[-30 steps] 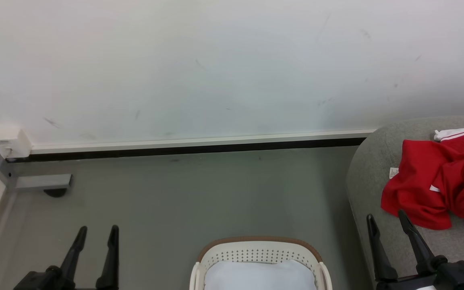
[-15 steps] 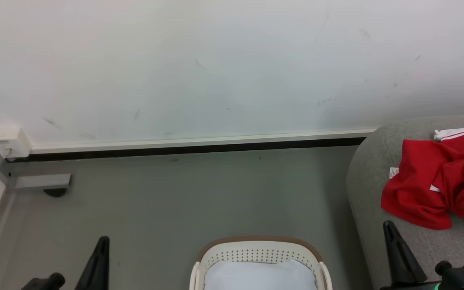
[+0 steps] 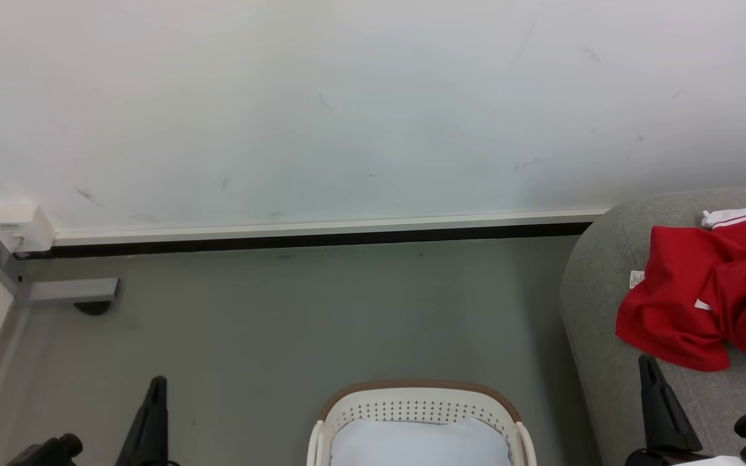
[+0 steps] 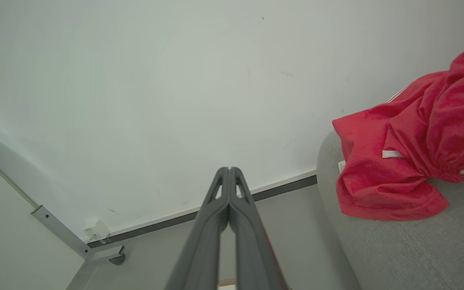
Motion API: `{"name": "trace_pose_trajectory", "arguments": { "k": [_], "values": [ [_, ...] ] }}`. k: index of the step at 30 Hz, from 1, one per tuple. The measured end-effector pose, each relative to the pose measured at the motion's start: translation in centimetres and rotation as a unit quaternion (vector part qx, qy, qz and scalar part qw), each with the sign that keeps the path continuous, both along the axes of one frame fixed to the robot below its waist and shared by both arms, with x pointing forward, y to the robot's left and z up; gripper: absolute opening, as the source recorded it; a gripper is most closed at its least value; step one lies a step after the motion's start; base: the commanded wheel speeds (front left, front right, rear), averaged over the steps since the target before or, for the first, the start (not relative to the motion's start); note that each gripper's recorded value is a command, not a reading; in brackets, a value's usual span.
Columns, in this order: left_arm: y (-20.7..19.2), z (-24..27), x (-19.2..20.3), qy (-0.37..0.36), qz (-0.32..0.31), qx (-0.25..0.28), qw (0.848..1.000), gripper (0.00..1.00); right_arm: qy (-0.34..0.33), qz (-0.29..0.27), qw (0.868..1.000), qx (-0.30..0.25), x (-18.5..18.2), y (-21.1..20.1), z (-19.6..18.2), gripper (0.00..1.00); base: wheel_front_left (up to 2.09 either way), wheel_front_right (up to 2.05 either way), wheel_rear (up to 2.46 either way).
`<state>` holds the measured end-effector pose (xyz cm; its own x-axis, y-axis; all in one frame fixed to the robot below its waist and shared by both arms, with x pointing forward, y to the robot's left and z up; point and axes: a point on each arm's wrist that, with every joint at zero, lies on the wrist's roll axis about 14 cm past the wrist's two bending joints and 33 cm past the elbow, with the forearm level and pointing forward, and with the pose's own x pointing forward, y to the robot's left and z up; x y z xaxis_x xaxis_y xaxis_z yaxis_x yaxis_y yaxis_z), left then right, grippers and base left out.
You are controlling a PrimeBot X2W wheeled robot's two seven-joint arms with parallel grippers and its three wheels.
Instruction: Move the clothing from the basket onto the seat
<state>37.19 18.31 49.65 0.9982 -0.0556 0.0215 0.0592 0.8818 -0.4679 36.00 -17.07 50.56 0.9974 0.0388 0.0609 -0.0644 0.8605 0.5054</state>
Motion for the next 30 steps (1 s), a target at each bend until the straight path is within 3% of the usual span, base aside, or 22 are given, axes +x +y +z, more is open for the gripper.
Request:
{"name": "trace_pose_trajectory", "arguments": {
  "k": [30],
  "values": [
    [0.9, -0.2, 0.8, 0.029, 0.024, -0.197, 0.980, 0.00, 0.029, -0.017, 0.981, 0.193, 0.9, -1.6, -0.5, 0.00, 0.00, 0.00, 0.00]
  ]
}}
